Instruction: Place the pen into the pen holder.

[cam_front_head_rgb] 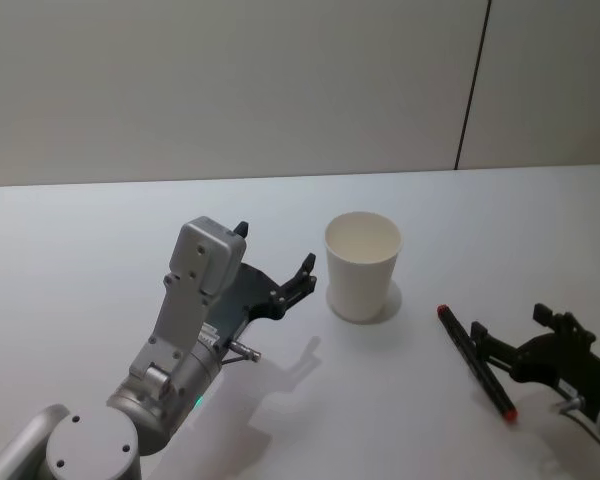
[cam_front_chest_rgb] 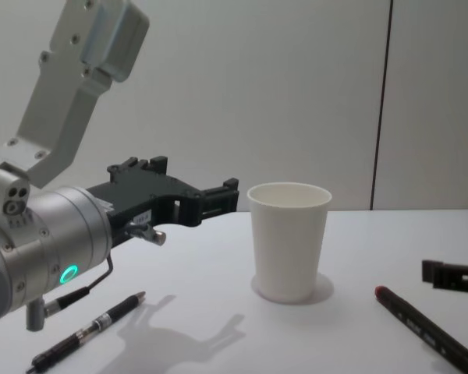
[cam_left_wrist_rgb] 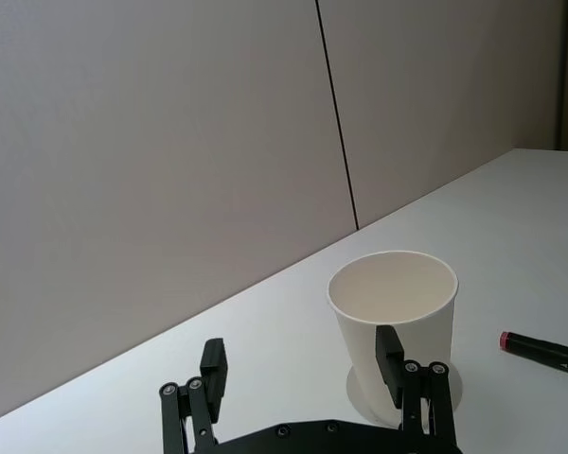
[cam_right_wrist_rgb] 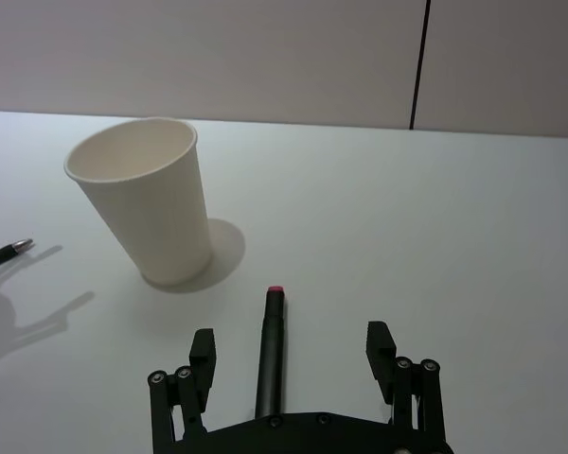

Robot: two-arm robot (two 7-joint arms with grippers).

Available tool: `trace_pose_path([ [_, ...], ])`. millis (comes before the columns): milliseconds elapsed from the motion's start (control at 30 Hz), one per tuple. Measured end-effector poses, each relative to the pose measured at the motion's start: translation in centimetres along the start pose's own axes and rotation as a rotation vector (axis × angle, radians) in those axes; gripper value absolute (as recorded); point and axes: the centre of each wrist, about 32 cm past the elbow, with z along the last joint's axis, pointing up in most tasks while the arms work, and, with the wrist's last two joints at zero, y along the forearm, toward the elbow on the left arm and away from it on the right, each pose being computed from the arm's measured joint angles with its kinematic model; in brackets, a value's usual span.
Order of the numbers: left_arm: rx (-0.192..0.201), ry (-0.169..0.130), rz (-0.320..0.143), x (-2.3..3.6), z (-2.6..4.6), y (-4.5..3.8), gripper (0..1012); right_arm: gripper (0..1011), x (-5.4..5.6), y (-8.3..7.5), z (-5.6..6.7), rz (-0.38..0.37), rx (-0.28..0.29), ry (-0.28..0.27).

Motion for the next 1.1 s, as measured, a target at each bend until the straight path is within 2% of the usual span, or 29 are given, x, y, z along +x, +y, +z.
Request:
trace_pose_path([
  [467,0.000,0.000,0.000,0.00,0.00,0.00,1000,1002,-1.4,1.3,-0.2,-0.019,-0.072,0.026],
  [1100,0.000,0.000,0.000,0.00,0.00,0.00,1000,1002,-4.6,4.6,0.2,-0.087,-0.108,0.013],
])
